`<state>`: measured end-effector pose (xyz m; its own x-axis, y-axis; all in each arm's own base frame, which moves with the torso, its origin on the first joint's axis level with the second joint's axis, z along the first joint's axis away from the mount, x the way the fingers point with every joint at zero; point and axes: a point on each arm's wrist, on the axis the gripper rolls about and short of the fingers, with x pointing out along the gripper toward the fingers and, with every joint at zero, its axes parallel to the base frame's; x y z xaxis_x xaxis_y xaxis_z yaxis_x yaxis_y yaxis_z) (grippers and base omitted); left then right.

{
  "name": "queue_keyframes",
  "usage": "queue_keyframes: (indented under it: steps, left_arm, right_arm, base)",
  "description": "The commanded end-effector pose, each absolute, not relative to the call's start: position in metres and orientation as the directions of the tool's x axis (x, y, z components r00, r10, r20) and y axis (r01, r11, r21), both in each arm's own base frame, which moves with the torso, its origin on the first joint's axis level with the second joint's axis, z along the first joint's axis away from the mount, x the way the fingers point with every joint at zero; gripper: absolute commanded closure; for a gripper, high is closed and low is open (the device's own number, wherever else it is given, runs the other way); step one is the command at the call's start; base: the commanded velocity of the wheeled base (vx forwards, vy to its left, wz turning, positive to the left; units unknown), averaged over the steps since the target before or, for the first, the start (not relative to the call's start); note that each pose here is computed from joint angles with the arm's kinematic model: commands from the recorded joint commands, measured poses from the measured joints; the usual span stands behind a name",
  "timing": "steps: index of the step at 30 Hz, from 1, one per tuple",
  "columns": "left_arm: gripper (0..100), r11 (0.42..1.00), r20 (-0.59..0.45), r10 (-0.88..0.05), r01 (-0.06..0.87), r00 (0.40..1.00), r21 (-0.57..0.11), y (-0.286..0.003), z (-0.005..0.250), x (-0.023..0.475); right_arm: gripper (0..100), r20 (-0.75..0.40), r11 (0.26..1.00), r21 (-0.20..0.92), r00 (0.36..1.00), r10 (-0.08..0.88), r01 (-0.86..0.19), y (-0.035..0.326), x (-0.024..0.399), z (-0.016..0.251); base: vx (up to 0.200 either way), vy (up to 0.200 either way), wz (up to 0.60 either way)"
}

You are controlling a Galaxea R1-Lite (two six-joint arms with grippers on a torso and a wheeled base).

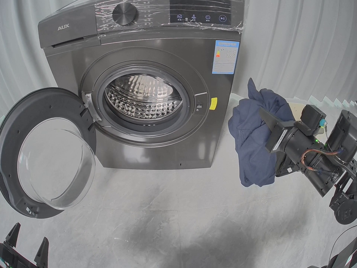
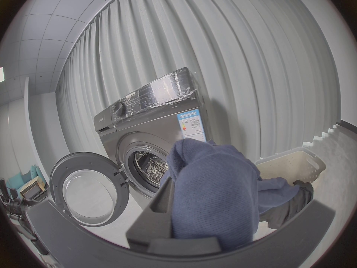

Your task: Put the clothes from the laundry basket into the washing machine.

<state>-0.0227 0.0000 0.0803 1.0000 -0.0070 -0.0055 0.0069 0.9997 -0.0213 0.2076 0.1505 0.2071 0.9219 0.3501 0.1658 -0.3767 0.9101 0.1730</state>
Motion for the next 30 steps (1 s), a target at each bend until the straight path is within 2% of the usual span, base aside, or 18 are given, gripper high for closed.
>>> queue_keyframes:
  steps: [1, 20, 30]
  left_arm:
    - [0, 1.0, -0.003, -0.006, 0.006, 1.0, -0.021, 0.0, 0.075, -0.023]
    - [0, 1.0, -0.003, -0.006, 0.006, 1.0, -0.02, 0.0, 0.075, -0.023]
    - [0, 1.0, -0.003, -0.006, 0.006, 1.0, -0.021, 0.0, 0.075, -0.023]
  right_arm:
    - [100, 0.17, 0.906, 0.174, 0.918, 0.359, -0.387, 0.152, 0.206, 0.208]
    - [100, 0.231, 0.886, 0.189, 0.896, 0.379, -0.424, 0.157, 0.203, 0.218]
    - [100, 0.265, 0.856, 0.195, 0.866, 0.425, -0.48, 0.166, 0.196, 0.221]
  base:
    - [0.0, 0.0, 0.0]
    - [0.0, 0.0, 0.0]
    - [0.0, 0.0, 0.0]
